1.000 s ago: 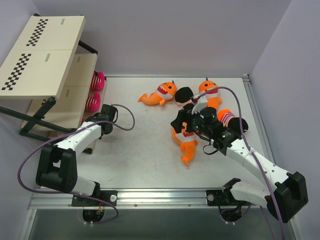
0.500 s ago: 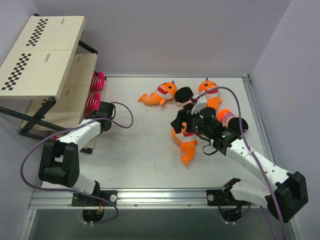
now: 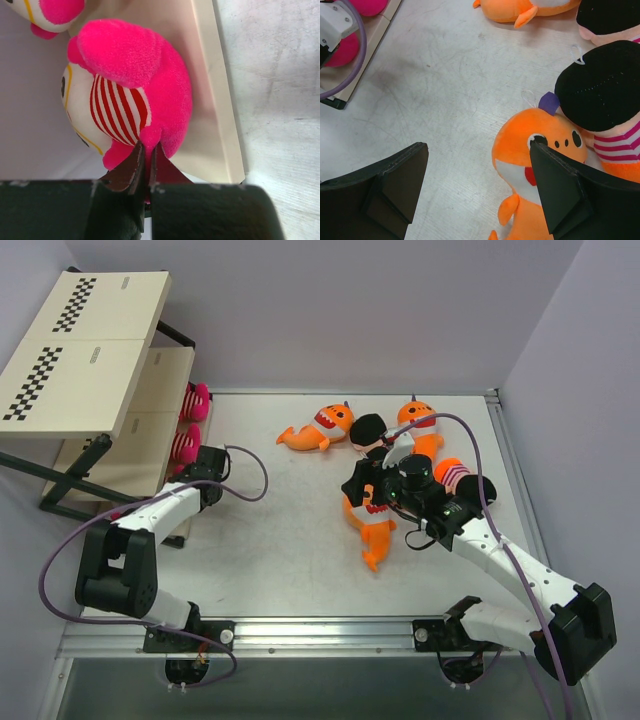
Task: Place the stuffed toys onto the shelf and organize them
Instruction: Place the stuffed toy onto shelf
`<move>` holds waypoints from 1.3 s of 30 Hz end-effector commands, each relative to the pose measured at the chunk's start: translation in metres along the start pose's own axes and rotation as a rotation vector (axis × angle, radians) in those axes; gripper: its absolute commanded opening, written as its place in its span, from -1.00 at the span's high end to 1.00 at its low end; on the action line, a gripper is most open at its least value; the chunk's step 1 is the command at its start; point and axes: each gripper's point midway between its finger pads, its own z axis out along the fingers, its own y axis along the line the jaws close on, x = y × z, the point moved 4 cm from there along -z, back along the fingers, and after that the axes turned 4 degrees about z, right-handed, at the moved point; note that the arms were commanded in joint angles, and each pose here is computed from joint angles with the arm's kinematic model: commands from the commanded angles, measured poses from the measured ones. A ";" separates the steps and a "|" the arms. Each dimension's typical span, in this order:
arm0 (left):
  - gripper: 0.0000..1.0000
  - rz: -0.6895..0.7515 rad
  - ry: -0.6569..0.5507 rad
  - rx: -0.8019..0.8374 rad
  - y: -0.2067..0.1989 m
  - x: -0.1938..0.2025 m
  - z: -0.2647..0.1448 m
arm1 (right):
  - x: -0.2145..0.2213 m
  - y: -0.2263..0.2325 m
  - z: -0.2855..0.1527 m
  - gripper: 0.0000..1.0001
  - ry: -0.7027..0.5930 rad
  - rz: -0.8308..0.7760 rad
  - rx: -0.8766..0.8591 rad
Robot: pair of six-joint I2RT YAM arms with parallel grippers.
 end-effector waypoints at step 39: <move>-0.51 -0.251 -0.167 0.021 0.024 -0.009 -0.040 | -0.028 0.015 -0.006 -0.69 -0.060 0.015 -0.072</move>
